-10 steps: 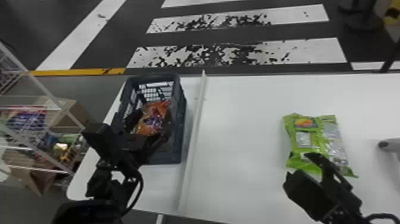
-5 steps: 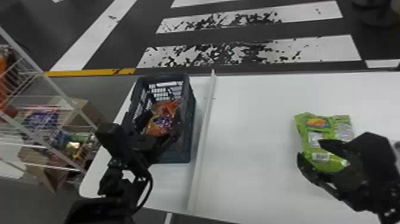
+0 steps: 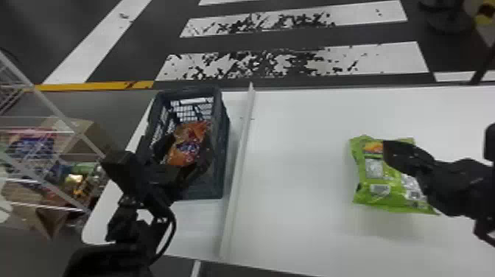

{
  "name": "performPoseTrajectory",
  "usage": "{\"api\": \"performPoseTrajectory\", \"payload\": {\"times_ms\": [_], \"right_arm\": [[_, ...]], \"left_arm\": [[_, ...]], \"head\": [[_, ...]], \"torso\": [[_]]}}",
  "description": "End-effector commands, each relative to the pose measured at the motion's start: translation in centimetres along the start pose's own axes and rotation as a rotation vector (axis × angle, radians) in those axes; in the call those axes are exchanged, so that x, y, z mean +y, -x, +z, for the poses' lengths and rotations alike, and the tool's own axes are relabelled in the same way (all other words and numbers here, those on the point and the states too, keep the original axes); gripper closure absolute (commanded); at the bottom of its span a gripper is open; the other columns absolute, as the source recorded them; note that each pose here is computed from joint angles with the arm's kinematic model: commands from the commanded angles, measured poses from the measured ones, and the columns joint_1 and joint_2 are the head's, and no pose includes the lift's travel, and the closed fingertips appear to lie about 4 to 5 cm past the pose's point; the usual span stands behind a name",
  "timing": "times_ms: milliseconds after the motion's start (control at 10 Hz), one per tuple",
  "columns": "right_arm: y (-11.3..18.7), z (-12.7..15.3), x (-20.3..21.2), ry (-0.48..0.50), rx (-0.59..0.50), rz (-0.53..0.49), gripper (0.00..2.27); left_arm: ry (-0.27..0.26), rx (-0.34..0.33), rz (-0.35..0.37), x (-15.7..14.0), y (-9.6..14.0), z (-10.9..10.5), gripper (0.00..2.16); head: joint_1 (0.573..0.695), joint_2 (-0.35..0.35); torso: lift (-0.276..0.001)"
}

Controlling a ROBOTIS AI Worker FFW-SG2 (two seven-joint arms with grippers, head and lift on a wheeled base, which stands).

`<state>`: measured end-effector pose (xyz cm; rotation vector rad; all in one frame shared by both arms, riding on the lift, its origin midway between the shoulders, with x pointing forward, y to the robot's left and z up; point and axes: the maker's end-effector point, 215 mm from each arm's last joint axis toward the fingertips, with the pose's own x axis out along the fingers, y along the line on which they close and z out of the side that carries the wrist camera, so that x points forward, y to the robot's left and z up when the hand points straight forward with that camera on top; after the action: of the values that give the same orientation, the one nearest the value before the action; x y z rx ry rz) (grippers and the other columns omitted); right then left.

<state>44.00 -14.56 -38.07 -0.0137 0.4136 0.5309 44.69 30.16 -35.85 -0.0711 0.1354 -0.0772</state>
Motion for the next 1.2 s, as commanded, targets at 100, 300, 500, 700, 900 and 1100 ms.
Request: {"api": "performPoseTrajectory", "payload": {"times_ms": [100,300,500,700,900,1100], "right_arm": [[-2.7,-2.0,-2.3,-0.065,0.01,-0.004,2.25],[-4.2,-4.5,-2.8,-0.077,0.022,-0.001,2.25],[-5.1,-6.7,-2.7,-0.088,0.039,0.012,2.25],[-6.5,-9.0,-2.1,-0.085,0.056,0.026,2.25],[-7.6,-10.5,-2.1,-0.086,0.067,0.027,2.25],[-8.1,-12.1,-2.0,-0.074,0.08,0.02,2.25]], "left_arm": [[0.004,0.002,-0.001,-0.1,0.0,-0.1,0.1],[0.004,0.002,-0.006,-0.3,0.0,-0.1,0.1],[0.007,0.004,-0.008,-0.4,0.0,-0.2,0.1],[0.008,0.005,-0.011,-0.5,0.0,-0.3,0.1],[0.01,0.008,-0.01,-0.4,-0.1,-0.5,0.1],[0.009,0.011,-0.013,-0.5,-0.2,-0.7,0.1]], "head": [[0.695,0.188],[0.695,0.179],[0.695,0.175],[0.695,0.179],[0.695,0.186],[0.695,0.19]], "torso": [[-0.095],[-0.095],[-0.095],[-0.095],[-0.095],[-0.095]]}}
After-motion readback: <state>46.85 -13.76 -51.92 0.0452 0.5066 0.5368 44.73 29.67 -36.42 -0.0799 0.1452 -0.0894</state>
